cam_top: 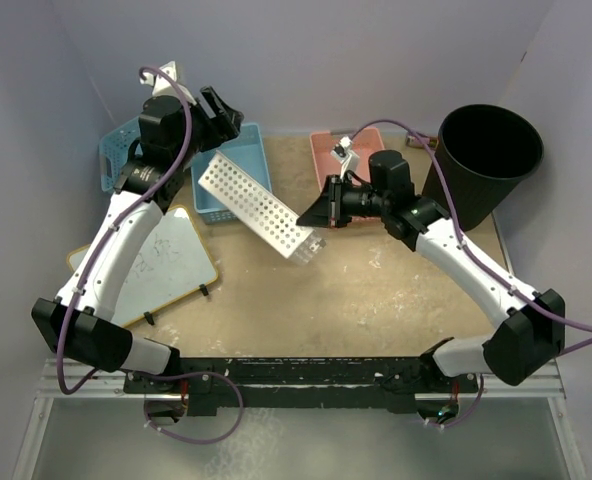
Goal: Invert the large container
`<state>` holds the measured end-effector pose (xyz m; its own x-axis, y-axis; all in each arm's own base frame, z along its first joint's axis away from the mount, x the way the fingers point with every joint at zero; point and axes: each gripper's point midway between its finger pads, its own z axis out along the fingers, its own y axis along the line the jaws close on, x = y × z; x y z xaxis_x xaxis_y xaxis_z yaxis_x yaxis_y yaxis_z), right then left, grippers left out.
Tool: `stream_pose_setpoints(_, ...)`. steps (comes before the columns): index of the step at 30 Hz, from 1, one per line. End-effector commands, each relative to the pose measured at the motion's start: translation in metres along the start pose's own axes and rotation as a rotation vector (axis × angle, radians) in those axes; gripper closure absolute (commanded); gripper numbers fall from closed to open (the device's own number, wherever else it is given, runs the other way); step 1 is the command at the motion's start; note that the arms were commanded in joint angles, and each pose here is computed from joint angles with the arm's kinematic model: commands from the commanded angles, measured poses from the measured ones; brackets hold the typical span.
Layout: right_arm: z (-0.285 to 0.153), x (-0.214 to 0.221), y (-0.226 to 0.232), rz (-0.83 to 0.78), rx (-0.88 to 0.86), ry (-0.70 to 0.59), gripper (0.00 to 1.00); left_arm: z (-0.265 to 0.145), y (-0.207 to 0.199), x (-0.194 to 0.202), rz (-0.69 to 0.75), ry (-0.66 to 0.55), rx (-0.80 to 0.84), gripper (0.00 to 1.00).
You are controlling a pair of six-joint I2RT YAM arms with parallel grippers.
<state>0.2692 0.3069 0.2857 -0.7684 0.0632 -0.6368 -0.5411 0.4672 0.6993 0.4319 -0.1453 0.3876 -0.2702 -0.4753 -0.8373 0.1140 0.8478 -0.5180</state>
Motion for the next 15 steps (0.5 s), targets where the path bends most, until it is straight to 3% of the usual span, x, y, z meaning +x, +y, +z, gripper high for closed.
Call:
stream_pose_setpoints(1,-0.021,0.034,0.025,0.109,-0.201,0.176,1.00,-0.008,-0.019,-0.026,0.000,-0.072,0.072,0.28)
stream_pose_setpoints(15,-0.075,0.063,0.024,0.083,-0.151,0.236,1.00,0.010,-0.012,-0.008,-0.023,-0.039,0.068,0.27)
